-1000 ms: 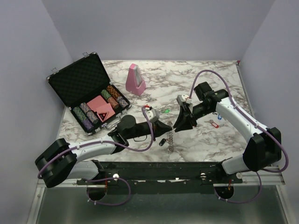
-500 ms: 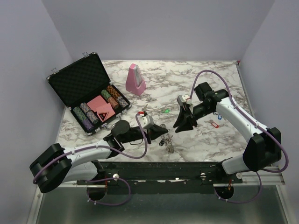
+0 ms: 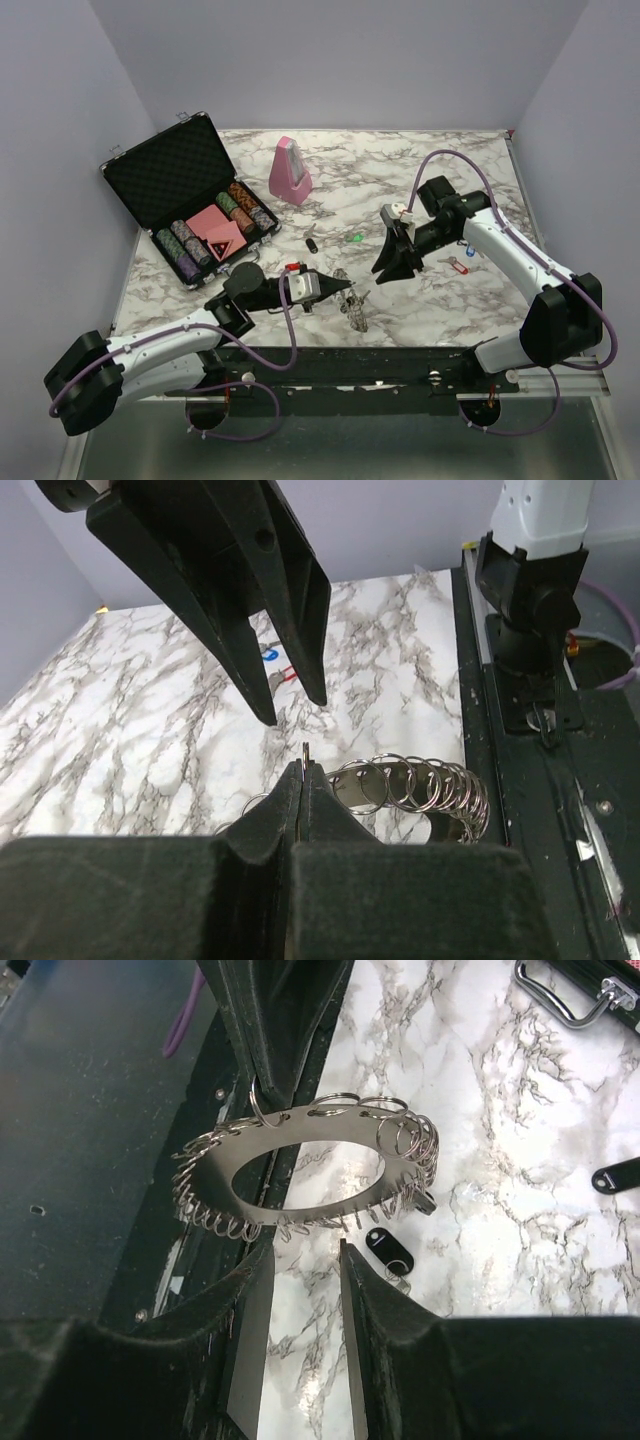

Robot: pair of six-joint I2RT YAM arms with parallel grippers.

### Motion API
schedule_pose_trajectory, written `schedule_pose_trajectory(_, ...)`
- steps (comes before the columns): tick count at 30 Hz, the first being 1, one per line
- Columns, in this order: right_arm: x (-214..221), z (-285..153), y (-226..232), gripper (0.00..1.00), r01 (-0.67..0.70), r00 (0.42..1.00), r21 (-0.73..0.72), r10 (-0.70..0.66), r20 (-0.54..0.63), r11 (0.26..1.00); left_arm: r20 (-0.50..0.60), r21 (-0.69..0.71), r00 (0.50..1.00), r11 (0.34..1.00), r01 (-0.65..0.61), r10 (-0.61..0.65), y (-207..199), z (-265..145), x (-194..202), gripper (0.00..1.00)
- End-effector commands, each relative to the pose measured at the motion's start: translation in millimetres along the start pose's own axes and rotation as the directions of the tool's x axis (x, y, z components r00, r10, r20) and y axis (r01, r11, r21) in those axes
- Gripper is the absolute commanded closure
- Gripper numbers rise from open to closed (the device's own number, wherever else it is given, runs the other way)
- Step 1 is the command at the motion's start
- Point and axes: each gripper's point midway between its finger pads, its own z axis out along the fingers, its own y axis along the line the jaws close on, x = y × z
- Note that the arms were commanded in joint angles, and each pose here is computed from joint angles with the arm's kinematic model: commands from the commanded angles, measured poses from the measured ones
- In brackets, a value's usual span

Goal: Put the keys on the keyring

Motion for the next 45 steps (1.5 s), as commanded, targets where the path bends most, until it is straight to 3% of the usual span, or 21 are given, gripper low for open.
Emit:
schedule_pose_trajectory(1,-9,-4,2,0.59,0.025,0.999,0.004,-0.025,0.023,1.000,-0.005,0.050,0.993,0.992,-0.114,0.114,-4,-3,-9,1.00)
schedule_pose_trajectory(8,-8,-5,1,0.59,0.020,1.000,0.010,-0.020,0.023,1.000,-0.010,0.046,0.992,0.991,-0.128,0.129,-3,-6,-13,1.00)
schedule_pose_trajectory(16,-6,-6,-1,0.58,0.018,1.000,0.015,-0.018,0.023,1.000,0.003,0.022,0.999,0.998,-0.053,0.053,-3,-8,-15,1.00)
schedule_pose_trajectory(25,-5,-7,-2,0.58,0.015,1.000,0.018,-0.016,0.022,1.000,0.009,-0.015,0.996,0.996,0.091,-0.091,1,-10,-16,1.00)
schedule_pose_trajectory(32,-4,-8,-3,0.58,0.015,1.000,0.020,-0.015,0.023,1.000,0.029,-0.051,0.961,0.960,0.277,-0.276,11,-15,-18,1.00)
schedule_pose_trajectory(37,-3,-8,-4,0.58,0.017,1.000,0.021,-0.018,0.024,1.000,0.042,-0.042,0.940,0.939,0.341,-0.339,15,-17,-24,1.00)
schedule_pose_trajectory(41,-1,-19,-13,0.58,-0.002,0.999,0.068,0.000,0.036,0.998,0.023,-0.040,0.939,0.938,0.343,-0.342,16,-18,-27,1.00)
schedule_pose_trajectory(45,7,-60,-34,0.58,-0.086,0.994,0.223,0.070,0.078,0.971,0.002,-0.060,0.951,0.949,0.310,-0.310,19,-22,-36,1.00)
